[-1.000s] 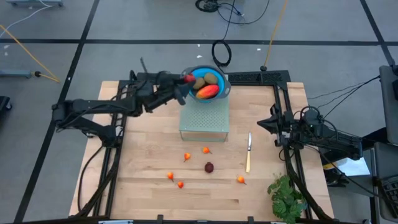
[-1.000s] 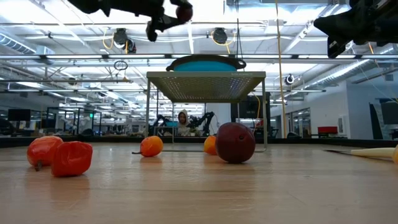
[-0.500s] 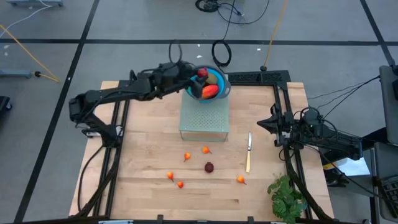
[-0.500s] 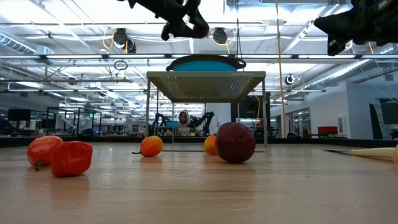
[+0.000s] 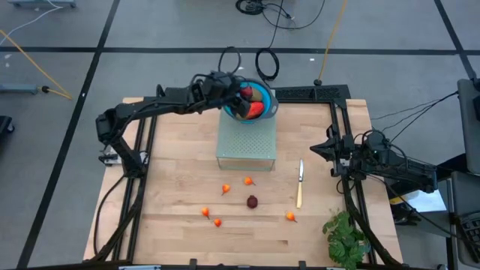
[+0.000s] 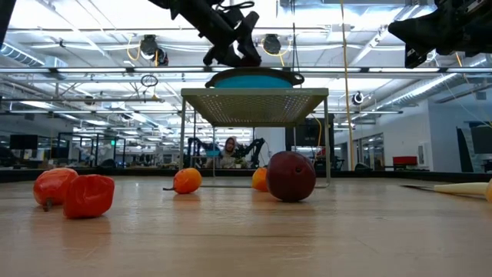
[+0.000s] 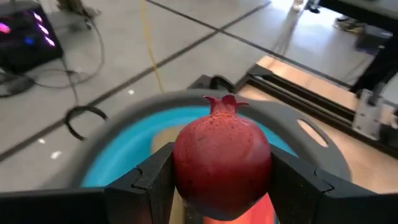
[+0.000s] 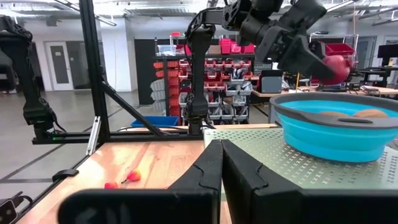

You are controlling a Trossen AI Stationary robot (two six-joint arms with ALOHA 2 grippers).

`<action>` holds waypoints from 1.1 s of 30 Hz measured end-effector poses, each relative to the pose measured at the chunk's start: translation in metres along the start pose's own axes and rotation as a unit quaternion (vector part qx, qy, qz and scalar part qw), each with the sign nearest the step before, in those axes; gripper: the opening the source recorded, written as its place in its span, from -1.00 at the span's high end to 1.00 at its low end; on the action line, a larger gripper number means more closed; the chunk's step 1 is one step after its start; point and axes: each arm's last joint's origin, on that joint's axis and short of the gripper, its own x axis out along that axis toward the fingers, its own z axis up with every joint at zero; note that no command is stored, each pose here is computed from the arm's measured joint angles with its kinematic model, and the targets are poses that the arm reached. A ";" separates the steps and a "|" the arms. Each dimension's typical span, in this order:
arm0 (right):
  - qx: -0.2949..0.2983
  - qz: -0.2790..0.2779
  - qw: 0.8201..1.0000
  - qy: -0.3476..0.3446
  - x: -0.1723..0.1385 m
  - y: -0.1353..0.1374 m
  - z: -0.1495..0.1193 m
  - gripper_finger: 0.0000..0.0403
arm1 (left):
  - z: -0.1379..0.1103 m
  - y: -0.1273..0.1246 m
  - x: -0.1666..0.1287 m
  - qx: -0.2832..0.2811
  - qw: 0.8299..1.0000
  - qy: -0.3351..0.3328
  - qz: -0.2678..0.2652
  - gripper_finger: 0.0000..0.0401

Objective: Pick & Place Fruit
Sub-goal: Put the pomegranate into the blue strainer bowl on the shelf

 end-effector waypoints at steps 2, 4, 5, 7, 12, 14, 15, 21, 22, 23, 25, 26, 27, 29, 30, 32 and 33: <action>0.000 0.000 1.000 0.000 0.000 0.000 0.000 1.00 | -0.002 0.000 0.000 -0.003 1.000 0.014 -0.005 -0.03; 0.000 0.000 1.000 0.000 0.000 0.000 0.000 1.00 | -0.005 0.000 0.000 -0.002 1.000 0.027 -0.003 -0.03; 0.000 0.000 1.000 0.000 0.000 0.000 0.000 1.00 | -0.007 0.000 0.000 -0.005 0.999 0.034 -0.002 -0.03; 0.000 0.000 1.000 0.000 0.000 0.000 0.000 1.00 | -0.010 0.001 0.000 -0.015 0.999 0.051 0.002 -0.03; 0.000 0.000 1.000 0.001 0.000 0.000 0.000 1.00 | -0.017 0.002 -0.002 -0.025 0.996 0.090 0.011 -0.03; 0.000 0.000 1.000 0.001 0.000 0.000 0.000 1.00 | -0.019 0.003 -0.002 -0.034 0.994 0.100 0.014 -0.03; 0.000 0.000 1.000 0.001 0.000 0.000 0.000 1.00 | -0.020 0.003 -0.002 -0.038 0.994 0.105 0.016 -0.03; 0.000 0.000 1.000 0.001 0.000 0.000 0.000 1.00 | -0.024 0.002 -0.003 -0.047 0.991 0.128 -0.002 -0.03; 0.000 0.000 1.000 0.001 0.000 0.000 0.000 1.00 | -0.024 0.002 -0.003 -0.052 0.990 0.131 -0.001 -0.03; 0.000 0.000 1.000 0.001 0.000 0.000 0.000 1.00 | -0.025 0.002 -0.003 -0.054 0.990 0.132 -0.001 -0.03; 0.000 0.000 1.000 0.001 0.000 0.000 0.000 1.00 | -0.025 0.002 -0.003 -0.058 0.989 0.133 -0.001 -0.03; 0.001 0.000 1.000 0.001 0.000 0.000 0.000 1.00 | -0.025 0.002 -0.003 -0.059 0.989 0.133 0.000 -0.03; 0.001 0.000 1.000 0.001 0.000 0.000 0.000 1.00 | -0.025 0.002 -0.003 -0.059 0.989 0.133 0.000 -0.03; 0.000 0.000 1.000 0.001 0.000 0.000 0.000 1.00 | -0.025 0.002 -0.003 -0.057 0.989 0.134 0.000 -0.03; 0.000 0.000 1.000 0.001 0.000 0.000 0.000 1.00 | -0.025 0.002 -0.003 -0.057 0.989 0.133 0.000 -0.03; 0.000 0.000 1.000 0.001 0.000 0.000 0.000 1.00 | -0.025 0.002 -0.003 -0.056 0.990 0.132 -0.001 -0.03; 0.000 0.000 1.000 0.001 0.000 0.000 0.000 1.00 | -0.024 0.002 -0.003 -0.052 0.990 0.132 -0.002 -0.03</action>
